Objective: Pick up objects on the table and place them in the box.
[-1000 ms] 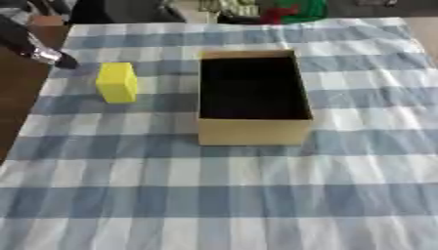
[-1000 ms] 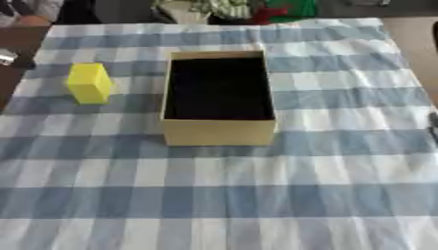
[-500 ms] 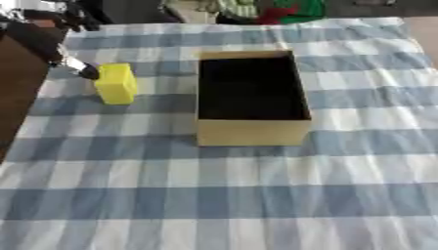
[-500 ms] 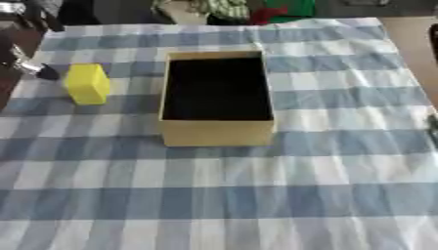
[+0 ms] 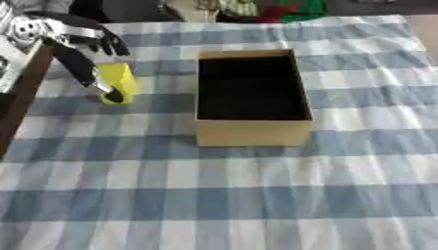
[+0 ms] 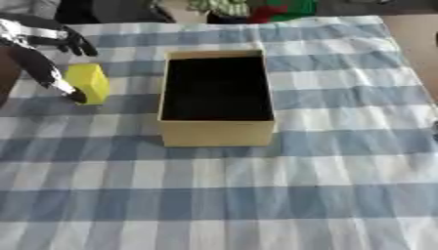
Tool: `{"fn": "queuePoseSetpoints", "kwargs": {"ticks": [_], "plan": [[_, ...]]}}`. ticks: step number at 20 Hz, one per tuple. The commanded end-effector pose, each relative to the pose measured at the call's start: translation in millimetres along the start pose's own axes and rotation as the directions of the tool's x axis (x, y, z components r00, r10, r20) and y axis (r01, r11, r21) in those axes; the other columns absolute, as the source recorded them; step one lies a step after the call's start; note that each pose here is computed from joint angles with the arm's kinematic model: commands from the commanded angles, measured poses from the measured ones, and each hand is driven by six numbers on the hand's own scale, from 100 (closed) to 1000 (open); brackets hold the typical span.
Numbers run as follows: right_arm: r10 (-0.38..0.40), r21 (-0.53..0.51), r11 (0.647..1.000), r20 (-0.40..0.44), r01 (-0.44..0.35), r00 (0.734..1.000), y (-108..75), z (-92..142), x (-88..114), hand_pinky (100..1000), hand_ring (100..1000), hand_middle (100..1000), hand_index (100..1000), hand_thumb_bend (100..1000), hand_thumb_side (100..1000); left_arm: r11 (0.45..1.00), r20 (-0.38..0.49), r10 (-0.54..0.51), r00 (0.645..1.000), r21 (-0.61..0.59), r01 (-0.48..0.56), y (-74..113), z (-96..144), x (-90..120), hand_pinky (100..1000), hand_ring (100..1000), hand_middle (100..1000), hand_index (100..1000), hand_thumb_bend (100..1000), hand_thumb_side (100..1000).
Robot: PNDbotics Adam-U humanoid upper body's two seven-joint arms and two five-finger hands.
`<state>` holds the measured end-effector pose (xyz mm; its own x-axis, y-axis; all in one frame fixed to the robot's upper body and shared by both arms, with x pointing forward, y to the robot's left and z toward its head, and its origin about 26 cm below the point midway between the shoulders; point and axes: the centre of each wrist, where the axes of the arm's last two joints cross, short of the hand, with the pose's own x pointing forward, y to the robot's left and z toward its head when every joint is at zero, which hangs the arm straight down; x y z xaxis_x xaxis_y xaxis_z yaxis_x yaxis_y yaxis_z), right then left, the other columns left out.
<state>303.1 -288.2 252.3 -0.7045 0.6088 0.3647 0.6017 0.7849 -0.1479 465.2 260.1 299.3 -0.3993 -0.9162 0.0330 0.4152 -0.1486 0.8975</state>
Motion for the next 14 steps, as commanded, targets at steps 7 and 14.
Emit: {"fn": "queuePoseSetpoints", "kwargs": {"ticks": [7,14], "plan": [[-0.020,-0.005,1.000,0.023,0.020,1.000,-1.4,-5.7,5.3,835,780,756,817,100,677,0.997,-0.149,-0.070,0.986,0.029,0.075,15.9,8.6,-6.8,929,924,878,921,767,399],[-0.025,0.003,1.000,0.017,0.025,1.000,-0.2,-4.5,5.5,836,777,753,815,100,678,0.997,-0.169,-0.060,0.984,0.045,0.068,16.3,9.0,-5.6,903,893,842,903,709,375]]}}
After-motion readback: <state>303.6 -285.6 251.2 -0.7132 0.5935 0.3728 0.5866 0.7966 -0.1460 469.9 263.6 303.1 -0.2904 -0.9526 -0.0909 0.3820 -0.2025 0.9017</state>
